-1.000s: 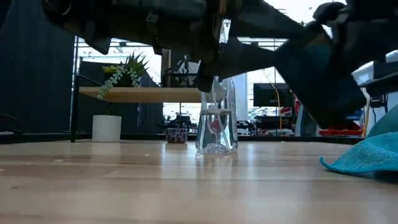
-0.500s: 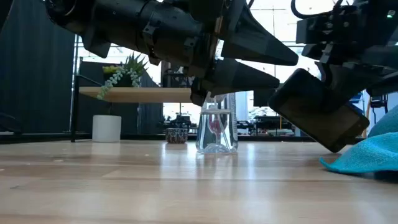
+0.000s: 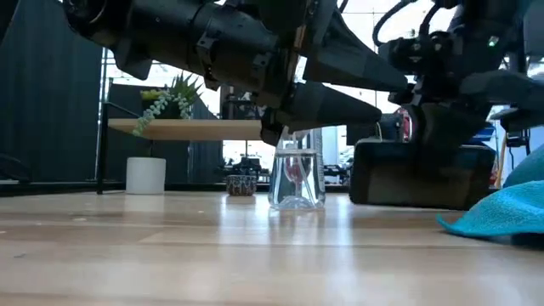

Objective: Apply microfiber cloth
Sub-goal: Spray the back of the black cellphone using the transparent spray bottle

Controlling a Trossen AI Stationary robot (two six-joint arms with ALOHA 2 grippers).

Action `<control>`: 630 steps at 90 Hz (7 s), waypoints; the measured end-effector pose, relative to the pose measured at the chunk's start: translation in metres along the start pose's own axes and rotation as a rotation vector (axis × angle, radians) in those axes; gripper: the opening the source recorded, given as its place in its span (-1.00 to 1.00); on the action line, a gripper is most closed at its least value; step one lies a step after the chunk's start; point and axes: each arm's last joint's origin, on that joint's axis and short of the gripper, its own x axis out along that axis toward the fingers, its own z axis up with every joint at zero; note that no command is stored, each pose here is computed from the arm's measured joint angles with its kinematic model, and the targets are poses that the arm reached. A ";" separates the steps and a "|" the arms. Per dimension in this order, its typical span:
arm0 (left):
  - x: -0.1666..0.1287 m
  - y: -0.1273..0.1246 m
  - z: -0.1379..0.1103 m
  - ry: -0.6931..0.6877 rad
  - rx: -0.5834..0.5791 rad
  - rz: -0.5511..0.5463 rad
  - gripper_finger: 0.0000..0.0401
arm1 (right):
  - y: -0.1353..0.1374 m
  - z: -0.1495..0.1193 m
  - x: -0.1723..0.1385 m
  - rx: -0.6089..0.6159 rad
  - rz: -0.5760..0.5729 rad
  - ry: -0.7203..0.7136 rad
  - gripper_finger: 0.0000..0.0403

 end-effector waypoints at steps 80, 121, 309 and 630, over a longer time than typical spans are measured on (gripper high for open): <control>0.000 0.000 0.000 0.001 0.000 -0.004 -0.11 | 0.002 -0.004 0.010 0.037 0.003 -0.059 -0.35; 0.000 -0.001 0.000 0.008 0.000 -0.018 -0.11 | 0.002 -0.009 0.006 0.060 0.061 0.008 -0.34; -0.085 -0.029 0.076 0.123 0.048 0.093 -0.11 | 0.066 -0.099 -0.065 0.487 0.474 0.029 -0.17; -0.087 -0.019 0.051 -0.072 0.003 0.020 -0.11 | -0.127 0.075 -0.059 -0.044 0.217 -0.947 0.07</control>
